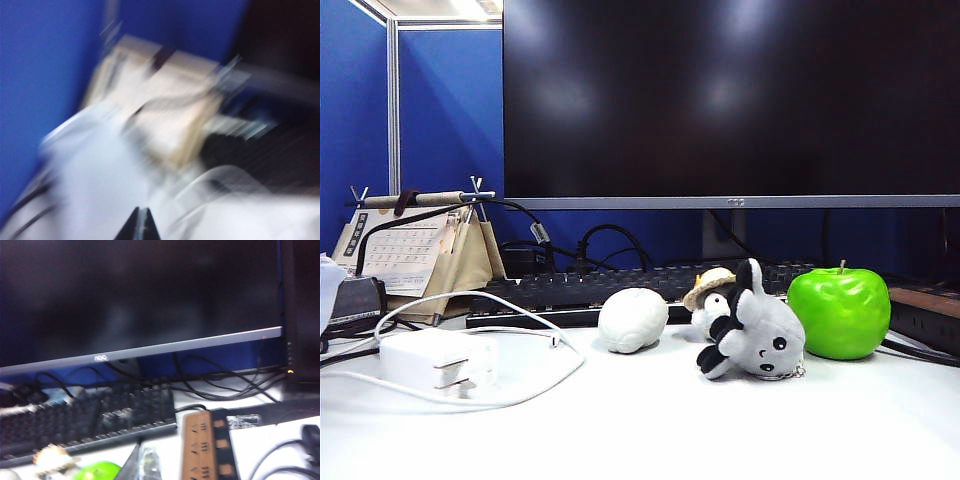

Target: Place the tilting octopus upright.

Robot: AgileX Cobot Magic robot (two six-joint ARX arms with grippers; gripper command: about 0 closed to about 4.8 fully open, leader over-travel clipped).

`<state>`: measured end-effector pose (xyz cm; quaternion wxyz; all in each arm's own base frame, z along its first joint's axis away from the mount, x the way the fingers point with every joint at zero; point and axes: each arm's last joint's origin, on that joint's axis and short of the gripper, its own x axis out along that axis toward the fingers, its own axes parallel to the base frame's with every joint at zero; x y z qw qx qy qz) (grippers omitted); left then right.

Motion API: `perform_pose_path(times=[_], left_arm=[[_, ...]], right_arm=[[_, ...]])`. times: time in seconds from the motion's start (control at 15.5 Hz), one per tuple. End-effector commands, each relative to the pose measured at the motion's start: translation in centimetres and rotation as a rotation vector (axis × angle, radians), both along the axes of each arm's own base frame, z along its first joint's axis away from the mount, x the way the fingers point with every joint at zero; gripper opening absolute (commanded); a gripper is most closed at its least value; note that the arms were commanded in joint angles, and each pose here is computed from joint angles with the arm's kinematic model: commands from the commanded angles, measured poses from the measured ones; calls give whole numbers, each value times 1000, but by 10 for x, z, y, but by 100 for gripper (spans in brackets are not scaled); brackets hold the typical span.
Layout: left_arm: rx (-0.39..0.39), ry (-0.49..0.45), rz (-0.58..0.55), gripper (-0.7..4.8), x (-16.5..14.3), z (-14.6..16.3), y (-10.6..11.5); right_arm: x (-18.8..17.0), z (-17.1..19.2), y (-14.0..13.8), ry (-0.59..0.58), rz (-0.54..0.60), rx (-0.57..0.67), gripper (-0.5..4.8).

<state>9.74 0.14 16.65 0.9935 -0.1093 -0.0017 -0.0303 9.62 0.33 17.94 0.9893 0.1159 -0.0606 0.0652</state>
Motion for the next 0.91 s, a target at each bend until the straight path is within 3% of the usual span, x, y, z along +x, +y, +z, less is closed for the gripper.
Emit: perform_pose_path(times=[0.06,0.32,0.52,0.71,0.91], left_arm=[[-152,-208,-126,-1,-3,23,-3],[-199,-258,-250,4,-13,53,-7],[-218,-298,-325,3,-37,104,-9],[-201,-341,-360,3,-64,149,-11],[-195,-232,-431,3,-67,182,-14]], right_arm=[[-6,23,2,-154,82,41,-5],[-24,70,4,-207,164,36,-5],[-54,115,6,-208,240,16,-5],[-74,140,7,-192,245,15,-5],[-75,153,11,-88,396,-4,-5]])
